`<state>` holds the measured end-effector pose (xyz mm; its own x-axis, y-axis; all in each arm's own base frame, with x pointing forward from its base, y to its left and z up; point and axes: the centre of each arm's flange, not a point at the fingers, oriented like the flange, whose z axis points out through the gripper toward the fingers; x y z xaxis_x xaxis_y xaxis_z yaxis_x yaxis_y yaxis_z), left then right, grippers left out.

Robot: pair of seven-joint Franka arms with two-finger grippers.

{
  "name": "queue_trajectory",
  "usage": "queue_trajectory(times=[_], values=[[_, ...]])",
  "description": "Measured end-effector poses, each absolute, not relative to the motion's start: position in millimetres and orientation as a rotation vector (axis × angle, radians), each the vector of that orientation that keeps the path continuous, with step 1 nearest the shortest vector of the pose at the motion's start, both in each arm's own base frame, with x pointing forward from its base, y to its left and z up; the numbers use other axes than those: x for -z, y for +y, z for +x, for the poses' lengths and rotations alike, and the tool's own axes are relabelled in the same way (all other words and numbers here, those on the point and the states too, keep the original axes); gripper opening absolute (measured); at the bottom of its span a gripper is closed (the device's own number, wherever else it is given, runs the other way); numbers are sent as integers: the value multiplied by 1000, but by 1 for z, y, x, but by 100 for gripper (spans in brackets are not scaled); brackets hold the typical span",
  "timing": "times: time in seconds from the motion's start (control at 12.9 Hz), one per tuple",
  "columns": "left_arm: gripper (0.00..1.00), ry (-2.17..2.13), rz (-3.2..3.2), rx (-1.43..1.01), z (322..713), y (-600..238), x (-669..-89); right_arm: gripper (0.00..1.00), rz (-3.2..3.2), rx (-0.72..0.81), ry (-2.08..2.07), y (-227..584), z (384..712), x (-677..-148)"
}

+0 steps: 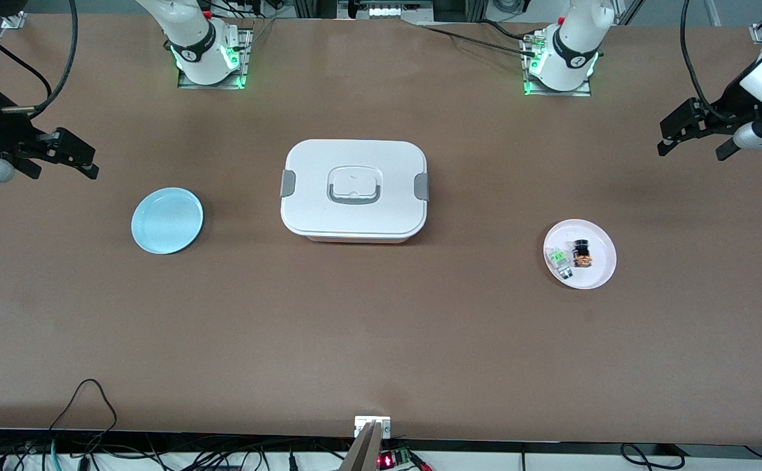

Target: Transfer orange switch to right arm and place

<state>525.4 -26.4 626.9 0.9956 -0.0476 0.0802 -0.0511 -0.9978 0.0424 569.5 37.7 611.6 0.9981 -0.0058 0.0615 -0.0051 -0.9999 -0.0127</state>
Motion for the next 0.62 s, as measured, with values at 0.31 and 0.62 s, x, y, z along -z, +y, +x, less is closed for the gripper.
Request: queue_trajectory(times=[0.31,0.62], values=[[100,-76,3093,-141,526,-26,-635,100,-3127,92,8,38,570,-610],[100,-76,3092,-141,529,-26,-636,100,-3127,80,8,38,572,-606]])
